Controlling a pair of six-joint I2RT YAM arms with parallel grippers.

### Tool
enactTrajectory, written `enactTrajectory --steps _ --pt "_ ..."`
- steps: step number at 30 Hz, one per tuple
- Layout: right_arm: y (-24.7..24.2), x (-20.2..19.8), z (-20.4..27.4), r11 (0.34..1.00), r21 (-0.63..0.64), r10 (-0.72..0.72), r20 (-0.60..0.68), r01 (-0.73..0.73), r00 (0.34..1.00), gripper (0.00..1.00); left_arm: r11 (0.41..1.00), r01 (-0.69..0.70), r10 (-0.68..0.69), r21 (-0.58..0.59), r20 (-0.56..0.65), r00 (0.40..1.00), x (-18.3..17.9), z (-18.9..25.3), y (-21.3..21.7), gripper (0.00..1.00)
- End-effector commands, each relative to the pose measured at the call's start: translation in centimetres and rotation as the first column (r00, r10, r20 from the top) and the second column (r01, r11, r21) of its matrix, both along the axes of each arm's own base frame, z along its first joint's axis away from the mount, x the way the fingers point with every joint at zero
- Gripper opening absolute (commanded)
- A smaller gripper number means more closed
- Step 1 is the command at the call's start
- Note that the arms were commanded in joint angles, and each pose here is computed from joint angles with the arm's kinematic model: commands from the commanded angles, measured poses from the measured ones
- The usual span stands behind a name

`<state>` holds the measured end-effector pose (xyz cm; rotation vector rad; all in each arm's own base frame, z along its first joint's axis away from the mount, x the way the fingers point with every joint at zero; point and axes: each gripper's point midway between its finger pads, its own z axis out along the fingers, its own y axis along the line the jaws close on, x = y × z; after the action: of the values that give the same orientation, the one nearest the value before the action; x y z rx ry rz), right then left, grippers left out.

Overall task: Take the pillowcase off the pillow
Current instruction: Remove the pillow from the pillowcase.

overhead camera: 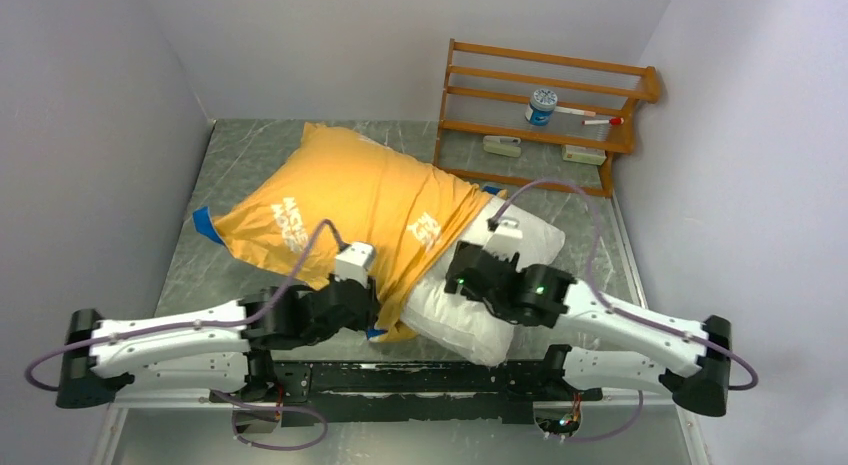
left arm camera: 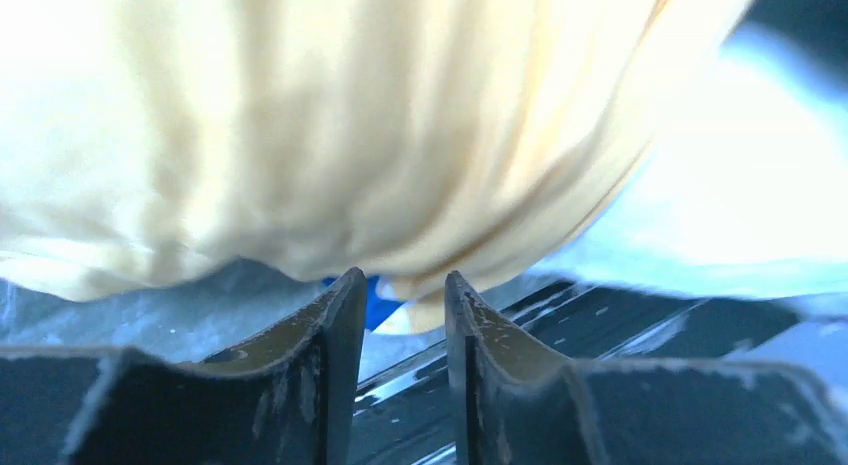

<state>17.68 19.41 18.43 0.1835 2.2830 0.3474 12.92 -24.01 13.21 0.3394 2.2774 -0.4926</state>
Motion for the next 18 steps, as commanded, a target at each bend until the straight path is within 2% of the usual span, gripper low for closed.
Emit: enactTrajectory --steps 1,6,9,11,13,16,18 --pt "0.1 -3.2 -9.4 1.0 0.003 -0.03 -0.232 0.031 0.972 0.73 0.983 -0.125 0.143 -0.131 0.132 0.981 1.9 7.7 2.7 0.48" --pt "1.5 -8.6 -17.6 0.979 0.204 0.096 -0.451 -0.002 0.887 0.62 0.992 -0.041 0.067 -0.116 0.228 0.971 2.7 13.1 1.2 0.77" --pt "1.5 -9.5 -18.8 0.957 0.289 0.112 -0.47 0.033 0.875 0.61 1.0 0.023 -0.023 0.002 0.253 0.967 3.3 13.6 -1.5 0.88" --pt "0.9 -9.6 -18.9 0.954 0.295 0.098 -0.467 0.051 0.879 0.61 0.995 0.04 -0.063 0.094 0.256 0.965 4.2 12.8 -3.4 0.9" --pt "0.4 -9.2 -18.6 0.955 0.29 0.075 -0.448 0.065 0.891 0.61 0.991 0.008 -0.044 0.136 0.261 0.964 5.8 11.9 -4.2 0.89" --pt "0.0 -8.9 -18.1 0.953 0.292 0.06 -0.428 0.075 0.902 0.62 0.993 0.038 -0.065 0.114 0.245 0.967 8.6 10.3 -5.7 0.89" --pt "-0.1 -8.9 -17.9 0.951 0.299 0.06 -0.422 0.076 0.905 0.62 0.993 0.02 -0.044 0.112 0.218 0.975 10.9 9.1 -5.6 0.83"
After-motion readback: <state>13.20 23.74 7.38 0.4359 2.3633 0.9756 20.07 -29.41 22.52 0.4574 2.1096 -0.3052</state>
